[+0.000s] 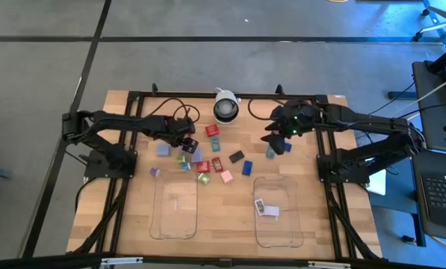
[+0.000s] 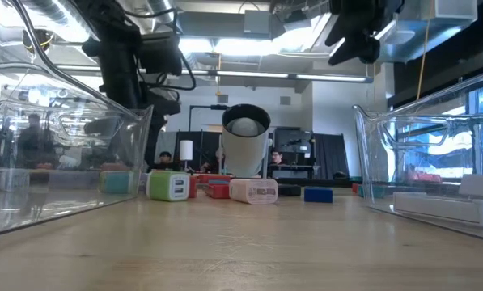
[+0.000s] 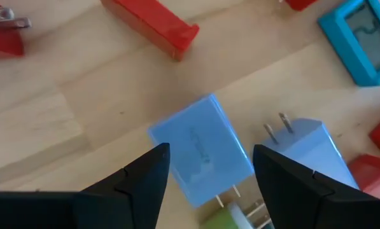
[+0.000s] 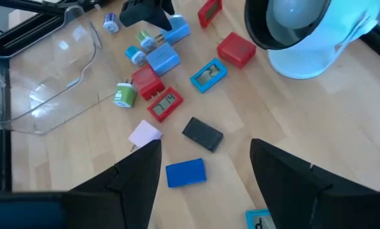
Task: Pick & Place Office items
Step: Put the middle purple charger adapter into the left transparent bin
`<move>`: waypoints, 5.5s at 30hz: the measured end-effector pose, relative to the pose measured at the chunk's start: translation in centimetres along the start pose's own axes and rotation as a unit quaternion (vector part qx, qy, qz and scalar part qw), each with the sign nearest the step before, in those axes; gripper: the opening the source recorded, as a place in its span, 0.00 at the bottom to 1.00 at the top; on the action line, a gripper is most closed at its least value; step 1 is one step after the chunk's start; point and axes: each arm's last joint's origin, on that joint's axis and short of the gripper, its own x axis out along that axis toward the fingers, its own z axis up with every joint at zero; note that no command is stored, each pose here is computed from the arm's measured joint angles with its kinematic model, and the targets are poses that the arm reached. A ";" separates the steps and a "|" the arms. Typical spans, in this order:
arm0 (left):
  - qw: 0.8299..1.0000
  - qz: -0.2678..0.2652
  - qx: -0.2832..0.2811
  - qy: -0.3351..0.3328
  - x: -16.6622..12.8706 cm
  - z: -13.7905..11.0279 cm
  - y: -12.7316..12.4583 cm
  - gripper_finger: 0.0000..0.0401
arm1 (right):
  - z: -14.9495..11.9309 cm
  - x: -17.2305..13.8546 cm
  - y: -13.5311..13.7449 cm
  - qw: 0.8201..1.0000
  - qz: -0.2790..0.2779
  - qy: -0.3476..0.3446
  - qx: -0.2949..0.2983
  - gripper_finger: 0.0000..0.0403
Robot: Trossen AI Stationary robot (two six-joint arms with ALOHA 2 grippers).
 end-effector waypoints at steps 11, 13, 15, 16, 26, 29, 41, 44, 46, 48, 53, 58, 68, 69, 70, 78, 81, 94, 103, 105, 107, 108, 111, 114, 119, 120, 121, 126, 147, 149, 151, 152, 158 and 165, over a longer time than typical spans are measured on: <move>0.995 0.016 -0.092 -0.022 0.0 0.1 0.1 0.66 | 0.1 0.0 -0.9 0.999 -0.016 0.007 -0.027 0.61; 0.993 0.015 -0.115 -0.023 0.0 0.1 0.1 0.68 | 0.1 -0.1 -1.1 0.999 -0.019 0.008 -0.029 0.61; 0.991 0.015 -0.133 -0.023 0.0 0.1 0.1 0.69 | 0.1 -0.1 -1.3 0.999 -0.022 0.009 -0.035 0.61; 0.990 0.016 -0.139 -0.023 0.0 0.1 0.1 0.69 | 0.1 -0.1 -1.3 0.999 -0.023 0.009 -0.038 0.61; 0.984 0.040 -0.174 -0.001 1.8 -0.1 0.1 0.71 | 0.4 -0.2 -2.4 0.997 -0.039 0.005 -0.068 0.61; 0.984 0.055 -0.172 0.010 2.8 -0.3 0.0 0.71 | 0.5 -0.2 -2.7 0.996 -0.044 0.004 -0.076 0.61; 0.986 0.063 -0.157 0.007 3.2 -0.3 0.0 0.59 | 0.7 -0.3 -3.3 0.993 -0.055 0.004 -0.107 0.61; 0.986 0.057 -0.159 -0.013 2.7 0.1 -0.2 0.53 | 0.7 -0.3 -3.4 0.992 -0.056 0.004 -0.109 0.61; 0.985 0.054 -0.160 -0.029 2.3 0.4 -0.3 0.53 | 0.7 -0.3 -3.4 0.992 -0.056 0.004 -0.112 0.61; 0.986 0.048 -0.153 -0.045 1.6 0.7 -0.5 0.53 | 0.7 -0.3 -3.4 0.992 -0.056 0.004 -0.116 0.61; 0.987 0.007 -0.119 -0.105 -1.4 2.4 -1.8 0.53 | 0.7 -0.3 -3.4 0.992 -0.056 0.004 -0.117 0.61; 0.973 -0.086 -0.036 -0.212 -6.2 4.6 -4.3 0.53 | 0.7 -0.3 -3.4 0.992 -0.056 0.004 -0.117 0.61; 0.813 -0.341 0.163 -0.442 -16.8 5.5 -7.5 0.53 | 1.5 -0.3 -3.2 0.995 -0.054 -0.041 -0.079 0.61; 0.792 -0.360 0.176 -0.461 -17.7 5.4 -7.6 0.53 | 1.6 -0.3 -3.2 0.995 -0.053 -0.046 -0.071 0.61; 0.772 -0.377 0.190 -0.476 -18.5 5.1 -7.6 0.53 | 1.7 -0.4 -3.2 0.995 -0.052 -0.050 -0.065 0.61; 0.649 -0.459 0.279 -0.539 -22.1 3.4 -7.9 0.54 | 2.4 -0.5 -3.2 0.992 -0.079 -0.099 0.006 0.61; 0.632 -0.464 0.306 -0.541 -22.2 2.9 -8.2 0.54 | 2.6 -0.5 -3.4 0.988 -0.101 -0.116 0.030 0.61; 0.729 -0.478 0.271 -0.408 -20.0 2.3 -8.2 0.54 | 2.9 -0.3 -3.5 0.980 -0.120 -0.136 0.083 0.61; 0.867 -0.450 0.161 -0.140 -16.4 1.2 -6.7 0.54 | 3.1 1.7 -3.7 0.980 -0.123 -0.118 0.105 0.61; 0.879 -0.443 0.162 -0.071 -15.8 0.1 -6.6 0.54 | 3.2 2.2 -3.8 0.981 -0.118 -0.109 0.112 0.61; 0.891 -0.420 0.170 -0.017 -15.3 -1.1 -6.4 0.54 | 3.1 2.9 -3.8 0.982 -0.116 -0.098 0.117 0.61; 0.898 -0.403 0.176 0.008 -15.1 -1.8 -6.2 0.54 | 3.1 3.2 -3.9 0.982 -0.113 -0.092 0.118 0.61; 0.918 -0.342 0.181 0.082 -14.4 -3.7 -5.5 0.54 | 3.1 4.1 -3.9 0.984 -0.104 -0.075 0.123 0.61; 0.926 -0.308 0.175 0.126 -14.0 -5.0 -5.5 0.54 | 3.0 4.8 -4.0 0.984 -0.102 -0.064 0.130 0.61; 0.923 -0.307 0.188 0.138 -14.2 -5.9 -5.6 0.54 | 3.0 5.3 -4.1 0.984 -0.105 -0.057 0.132 0.61; 0.922 -0.305 0.193 0.139 -14.2 -5.9 -5.6 0.54 | 3.0 5.3 -4.1 0.984 -0.105 -0.058 0.132 0.61; 0.922 -0.302 0.199 0.139 -14.1 -5.9 -5.5 0.54 | 3.0 5.3 -4.1 0.984 -0.105 -0.058 0.132 0.61; 0.919 -0.278 0.234 0.151 -13.7 -6.2 -4.8 0.54 | 3.0 5.3 -4.1 0.984 -0.104 -0.060 0.132 0.61; 0.908 -0.277 0.244 0.200 -6.0 -11.5 -5.2 0.54 | 3.0 5.3 -4.1 0.986 -0.106 -0.059 0.117 0.61; 0.907 -0.275 0.249 0.200 -6.0 -11.6 -5.2 0.54 | 3.0 5.3 -4.1 0.986 -0.106 -0.060 0.117 0.61; 0.908 -0.275 0.249 0.196 -5.9 -11.5 -5.3 0.56 | 3.0 5.3 -4.1 0.986 -0.106 -0.060 0.117 0.61; 0.909 -0.274 0.249 0.193 -5.9 -11.5 -5.3 0.57 | 3.0 5.3 -4.1 0.986 -0.106 -0.060 0.117 0.61; 0.908 -0.282 0.246 0.187 -6.0 -11.4 -5.5 0.62 | 3.0 5.3 -4.1 0.986 -0.106 -0.060 0.117 0.61; 0.907 -0.284 0.252 0.184 -6.0 -11.4 -5.5 0.63 | 3.0 5.3 -4.1 0.986 -0.106 -0.060 0.116 0.61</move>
